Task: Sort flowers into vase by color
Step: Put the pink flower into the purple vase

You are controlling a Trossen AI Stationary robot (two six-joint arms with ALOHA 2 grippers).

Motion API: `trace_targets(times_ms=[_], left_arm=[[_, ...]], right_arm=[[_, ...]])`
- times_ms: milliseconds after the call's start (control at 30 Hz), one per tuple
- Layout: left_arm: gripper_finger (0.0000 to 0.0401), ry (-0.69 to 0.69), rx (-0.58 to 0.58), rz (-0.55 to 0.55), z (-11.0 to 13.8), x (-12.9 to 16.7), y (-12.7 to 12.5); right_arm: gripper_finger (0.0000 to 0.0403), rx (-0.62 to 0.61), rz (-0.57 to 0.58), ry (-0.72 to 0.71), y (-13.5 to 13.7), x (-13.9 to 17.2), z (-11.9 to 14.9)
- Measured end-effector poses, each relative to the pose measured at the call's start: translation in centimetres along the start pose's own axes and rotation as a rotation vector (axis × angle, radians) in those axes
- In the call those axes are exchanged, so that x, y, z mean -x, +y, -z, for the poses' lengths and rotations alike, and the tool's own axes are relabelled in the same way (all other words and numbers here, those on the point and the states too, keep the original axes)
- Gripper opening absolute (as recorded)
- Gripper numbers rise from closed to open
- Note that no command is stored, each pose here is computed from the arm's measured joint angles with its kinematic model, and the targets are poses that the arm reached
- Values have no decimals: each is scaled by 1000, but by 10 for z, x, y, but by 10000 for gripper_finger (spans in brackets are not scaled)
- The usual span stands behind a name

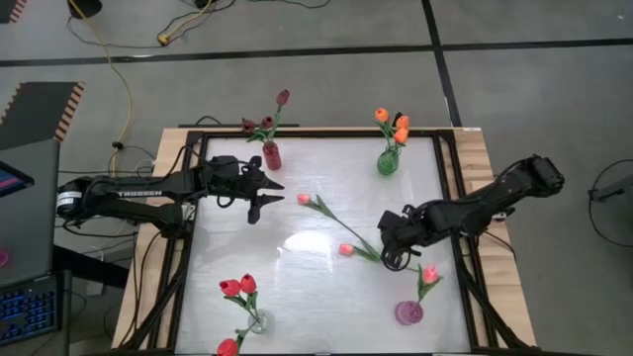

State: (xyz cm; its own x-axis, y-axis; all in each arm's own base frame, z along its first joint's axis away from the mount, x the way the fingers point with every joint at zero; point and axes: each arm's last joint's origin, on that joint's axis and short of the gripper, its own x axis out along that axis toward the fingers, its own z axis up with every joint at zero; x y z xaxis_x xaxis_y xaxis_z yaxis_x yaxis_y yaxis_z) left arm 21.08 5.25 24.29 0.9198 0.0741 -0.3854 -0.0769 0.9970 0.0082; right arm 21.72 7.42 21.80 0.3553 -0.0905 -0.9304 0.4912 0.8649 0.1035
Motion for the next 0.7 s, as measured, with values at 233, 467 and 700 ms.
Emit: trace_targets(times_ms=[233, 467, 700], left_arm=[[122, 0, 0, 0, 0, 0, 0], [122, 9, 1, 0, 1, 0, 0], [122, 14, 2, -1, 1, 0, 0]], right_arm=[[195, -45, -43, -12, 0, -6, -10], [195, -32, -70, 89, 13, -28, -7], [195, -39, -57, 221, 19, -50, 0]])
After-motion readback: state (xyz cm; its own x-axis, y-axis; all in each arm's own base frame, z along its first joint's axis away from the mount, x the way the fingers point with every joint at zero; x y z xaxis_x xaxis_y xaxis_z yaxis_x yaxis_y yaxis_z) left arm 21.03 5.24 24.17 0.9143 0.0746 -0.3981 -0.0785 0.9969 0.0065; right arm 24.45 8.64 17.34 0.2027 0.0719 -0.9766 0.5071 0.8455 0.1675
